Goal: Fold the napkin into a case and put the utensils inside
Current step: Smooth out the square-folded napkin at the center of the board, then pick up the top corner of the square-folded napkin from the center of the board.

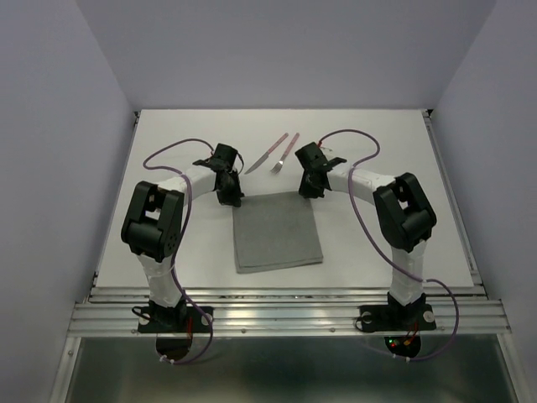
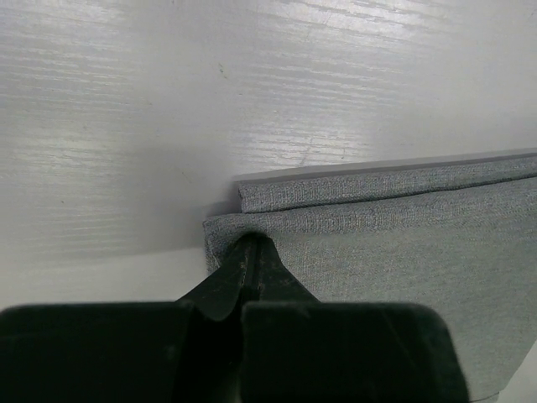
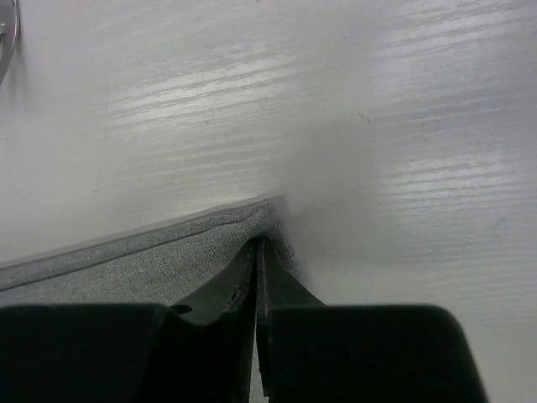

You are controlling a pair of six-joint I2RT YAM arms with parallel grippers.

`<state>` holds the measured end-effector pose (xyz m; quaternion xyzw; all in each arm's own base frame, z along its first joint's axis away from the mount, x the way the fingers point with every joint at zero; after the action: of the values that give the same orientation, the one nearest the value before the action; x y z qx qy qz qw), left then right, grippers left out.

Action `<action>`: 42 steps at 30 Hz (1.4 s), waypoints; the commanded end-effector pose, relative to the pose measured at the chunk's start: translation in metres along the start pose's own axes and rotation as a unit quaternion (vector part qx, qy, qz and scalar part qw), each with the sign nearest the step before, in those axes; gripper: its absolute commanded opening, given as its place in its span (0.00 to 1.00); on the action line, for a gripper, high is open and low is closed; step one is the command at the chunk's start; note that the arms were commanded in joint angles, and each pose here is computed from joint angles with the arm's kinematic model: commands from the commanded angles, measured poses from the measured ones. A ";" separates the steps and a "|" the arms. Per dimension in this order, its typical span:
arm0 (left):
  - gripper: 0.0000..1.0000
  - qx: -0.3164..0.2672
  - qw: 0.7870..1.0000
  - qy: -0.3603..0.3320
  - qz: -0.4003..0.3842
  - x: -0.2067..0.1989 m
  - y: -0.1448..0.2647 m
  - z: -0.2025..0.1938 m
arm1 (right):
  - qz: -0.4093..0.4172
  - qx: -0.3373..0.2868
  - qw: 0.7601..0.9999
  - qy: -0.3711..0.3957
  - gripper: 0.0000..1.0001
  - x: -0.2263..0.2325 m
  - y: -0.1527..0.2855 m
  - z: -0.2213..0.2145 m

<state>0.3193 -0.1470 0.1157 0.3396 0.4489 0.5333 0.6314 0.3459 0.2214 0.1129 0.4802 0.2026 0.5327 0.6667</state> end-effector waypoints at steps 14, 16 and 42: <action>0.00 -0.125 0.992 -0.013 -0.025 0.002 0.097 0.039 | 0.086 -0.084 0.992 0.047 0.18 -0.009 0.112 -0.001; 0.00 -0.128 0.991 -0.007 -0.023 0.009 0.105 0.039 | 0.112 -0.085 0.987 0.072 0.18 0.002 0.128 -0.025; 0.16 -0.133 0.984 0.116 -0.006 0.100 0.124 0.000 | 0.187 0.012 0.920 0.345 0.57 0.099 0.141 -0.237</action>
<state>0.2797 -0.0213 0.2025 0.1997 0.4521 0.6309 0.5981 0.1267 0.3922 0.1435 0.2974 0.3432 0.7631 0.4597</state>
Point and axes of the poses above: each gripper's point midway between its finger pads, its own y axis back along the fingers, its own x axis along the line the jaws close on, z = x × y, the point moved 10 cm from there along y, back along the fingers, and after that the axes turned 9 degrees about -y, right-handed, at the moved point
